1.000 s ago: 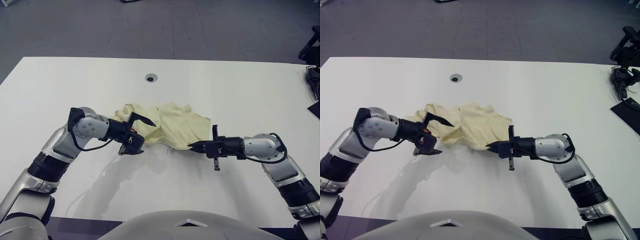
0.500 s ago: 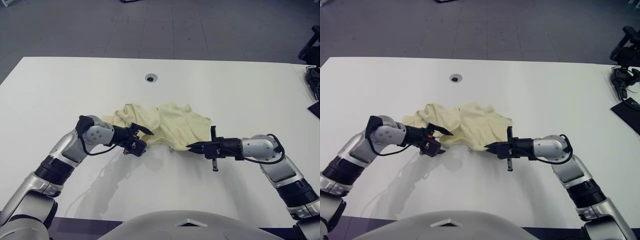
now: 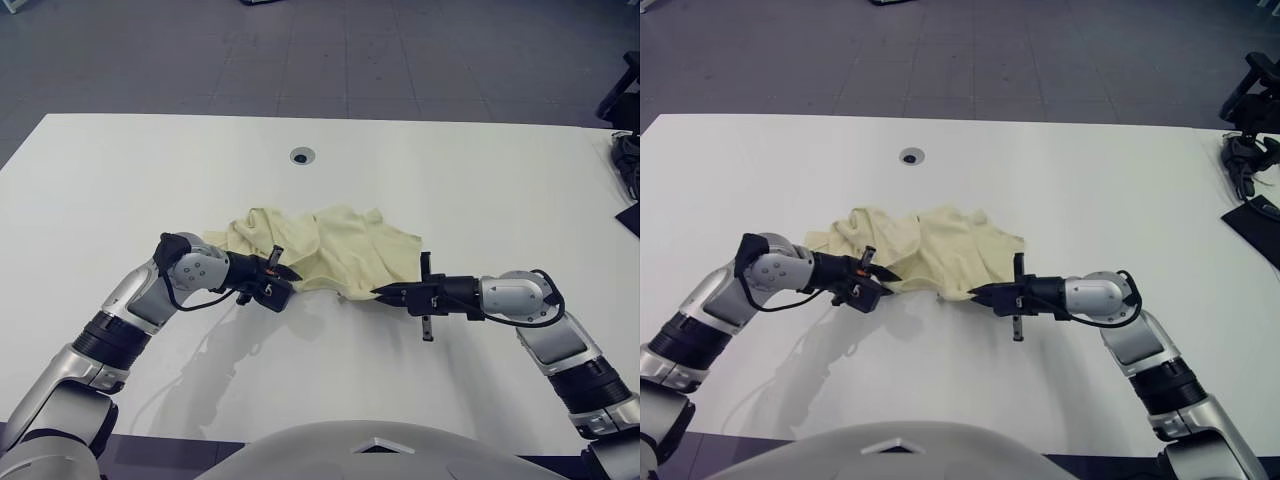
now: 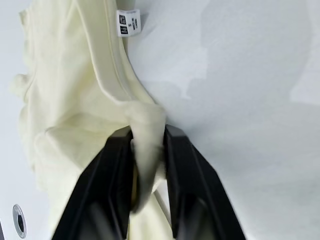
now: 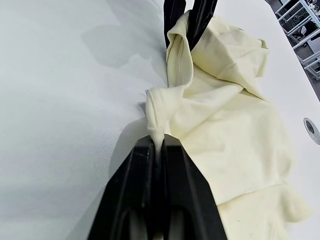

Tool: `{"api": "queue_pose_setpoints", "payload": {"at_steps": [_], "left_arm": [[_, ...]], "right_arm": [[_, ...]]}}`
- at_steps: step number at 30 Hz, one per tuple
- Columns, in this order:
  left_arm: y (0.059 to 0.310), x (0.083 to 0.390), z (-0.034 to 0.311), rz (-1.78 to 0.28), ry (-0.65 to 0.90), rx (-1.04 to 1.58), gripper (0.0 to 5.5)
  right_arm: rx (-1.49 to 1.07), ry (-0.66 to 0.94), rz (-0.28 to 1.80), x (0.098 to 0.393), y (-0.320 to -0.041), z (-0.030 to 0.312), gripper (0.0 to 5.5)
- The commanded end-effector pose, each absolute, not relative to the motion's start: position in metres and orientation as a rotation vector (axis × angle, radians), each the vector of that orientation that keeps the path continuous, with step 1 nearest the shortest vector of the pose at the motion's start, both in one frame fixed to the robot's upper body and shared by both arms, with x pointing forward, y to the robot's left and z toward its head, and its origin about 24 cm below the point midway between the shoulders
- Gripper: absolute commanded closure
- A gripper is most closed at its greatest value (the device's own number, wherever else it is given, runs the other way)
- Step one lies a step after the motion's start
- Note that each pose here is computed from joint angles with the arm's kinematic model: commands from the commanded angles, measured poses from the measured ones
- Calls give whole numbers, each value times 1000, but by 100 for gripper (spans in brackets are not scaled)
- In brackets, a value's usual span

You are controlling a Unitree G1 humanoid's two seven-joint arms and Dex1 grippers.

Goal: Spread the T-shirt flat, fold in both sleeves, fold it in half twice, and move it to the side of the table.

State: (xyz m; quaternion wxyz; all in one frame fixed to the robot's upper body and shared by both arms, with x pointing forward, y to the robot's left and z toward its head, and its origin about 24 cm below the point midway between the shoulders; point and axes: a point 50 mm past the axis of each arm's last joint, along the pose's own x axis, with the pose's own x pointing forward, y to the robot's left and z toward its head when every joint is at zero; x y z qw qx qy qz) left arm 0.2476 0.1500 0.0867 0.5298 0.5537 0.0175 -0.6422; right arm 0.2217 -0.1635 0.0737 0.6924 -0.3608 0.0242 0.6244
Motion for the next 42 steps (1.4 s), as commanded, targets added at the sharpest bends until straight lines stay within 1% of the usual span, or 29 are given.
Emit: {"api": "queue_pose_setpoints", "payload": {"at_steps": [1,2,3,6,8,11,13,15,19,23,25,27,34,37,39,42], "left_arm": [[154,247,87,-1522,55,1342,527],[155,248,88,-1516,52,1343,545],[155,248,89,-1511,50,1344,550],[155,253,95,-1480,28,1325,550],[153,260,108,-1432,-20,1293,550],[148,283,151,-1271,-166,1230,550],[145,302,181,-1141,-254,1243,550],[142,321,206,-1037,-309,1271,550],[125,360,251,-855,-393,1305,550],[108,385,290,-678,-466,1398,550],[110,394,307,-575,-480,1447,550],[117,400,319,-468,-483,1509,550],[145,408,341,-220,-481,1592,550],[151,407,336,-221,-492,1630,550],[150,407,322,-284,-485,1650,550],[146,402,286,-454,-467,1646,550]], "right_arm": [[-810,38,1391,224,-162,75,548],[-807,38,1387,224,-162,75,548],[-806,38,1383,225,-162,75,548],[-784,18,1364,227,-162,78,548],[-758,-22,1306,236,-163,86,548],[-727,-141,1151,260,-170,118,548],[-748,-214,1063,275,-178,141,548],[-784,-270,974,289,-186,161,548],[-861,-368,798,316,-204,205,548],[-996,-445,591,339,-219,245,548],[-1054,-479,531,346,-218,258,548],[-1110,-514,475,352,-216,269,548],[-1237,-577,255,367,-220,309,548],[-1262,-597,207,369,-222,319,548],[-1231,-593,273,368,-218,311,548],[-1263,-532,452,361,-209,270,548]]}}
